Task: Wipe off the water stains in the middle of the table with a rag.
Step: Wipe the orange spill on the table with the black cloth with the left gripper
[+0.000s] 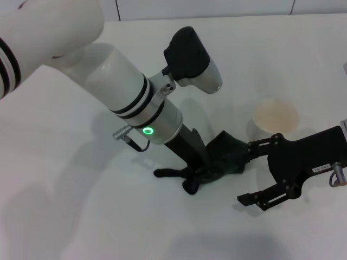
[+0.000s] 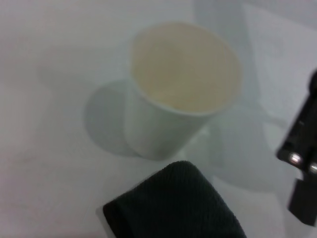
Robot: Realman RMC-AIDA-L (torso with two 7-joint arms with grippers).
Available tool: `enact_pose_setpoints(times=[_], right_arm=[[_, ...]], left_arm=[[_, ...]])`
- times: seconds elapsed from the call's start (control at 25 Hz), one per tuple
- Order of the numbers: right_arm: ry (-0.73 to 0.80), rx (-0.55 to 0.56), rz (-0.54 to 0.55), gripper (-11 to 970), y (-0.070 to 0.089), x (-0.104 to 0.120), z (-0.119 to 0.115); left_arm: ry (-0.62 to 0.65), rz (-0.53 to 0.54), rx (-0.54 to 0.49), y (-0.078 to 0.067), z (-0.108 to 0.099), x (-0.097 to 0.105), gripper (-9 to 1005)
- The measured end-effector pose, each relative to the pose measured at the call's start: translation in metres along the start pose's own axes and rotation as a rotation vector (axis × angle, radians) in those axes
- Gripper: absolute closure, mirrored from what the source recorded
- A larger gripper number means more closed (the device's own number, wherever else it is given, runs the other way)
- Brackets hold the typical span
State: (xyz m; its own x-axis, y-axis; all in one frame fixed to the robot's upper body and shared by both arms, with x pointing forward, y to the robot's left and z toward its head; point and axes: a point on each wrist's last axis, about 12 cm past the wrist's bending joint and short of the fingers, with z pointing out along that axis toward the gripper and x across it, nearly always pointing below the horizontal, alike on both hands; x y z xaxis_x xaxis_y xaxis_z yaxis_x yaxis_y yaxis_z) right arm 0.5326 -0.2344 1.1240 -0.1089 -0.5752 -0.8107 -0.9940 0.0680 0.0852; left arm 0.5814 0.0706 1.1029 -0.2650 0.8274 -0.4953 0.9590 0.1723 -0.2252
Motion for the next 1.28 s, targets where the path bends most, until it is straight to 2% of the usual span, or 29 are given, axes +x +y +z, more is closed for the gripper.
enact_pose_setpoints(times=[0.16, 0.32, 0.48, 0.72, 0.96, 1.16, 1.28], right_arm=[[0.000, -0.001, 0.003, 145, 0.000, 0.000, 0.000], [-0.001, -0.001, 0.008, 145, 0.000, 0.000, 0.000], [-0.002, -0.003, 0.010, 145, 0.001, 0.001, -0.001], [-0.004, 0.010, 0.011, 146, 0.000, 0.001, -0.007], [-0.022, 0.025, 0.024, 146, -0.001, 0.002, -0.016], [-0.022, 0.027, 0.025, 147, -0.001, 0.003, -0.015], [-0.022, 0.026, 0.022, 147, -0.001, 0.002, -0.014]], left_arm=[[0.004, 0.002, 0.018, -0.002, 0.000, 0.001, 897], [-0.021, -0.032, 0.000, 0.003, -0.004, 0.004, 897], [-0.055, -0.099, -0.058, 0.016, -0.014, 0.011, 897], [-0.095, -0.201, -0.164, 0.039, -0.037, 0.032, 897], [-0.145, -0.272, -0.266, 0.054, -0.060, 0.051, 897], [-0.164, -0.264, -0.267, 0.052, -0.064, 0.052, 897], [-0.145, -0.222, -0.206, 0.043, -0.056, 0.047, 897]])
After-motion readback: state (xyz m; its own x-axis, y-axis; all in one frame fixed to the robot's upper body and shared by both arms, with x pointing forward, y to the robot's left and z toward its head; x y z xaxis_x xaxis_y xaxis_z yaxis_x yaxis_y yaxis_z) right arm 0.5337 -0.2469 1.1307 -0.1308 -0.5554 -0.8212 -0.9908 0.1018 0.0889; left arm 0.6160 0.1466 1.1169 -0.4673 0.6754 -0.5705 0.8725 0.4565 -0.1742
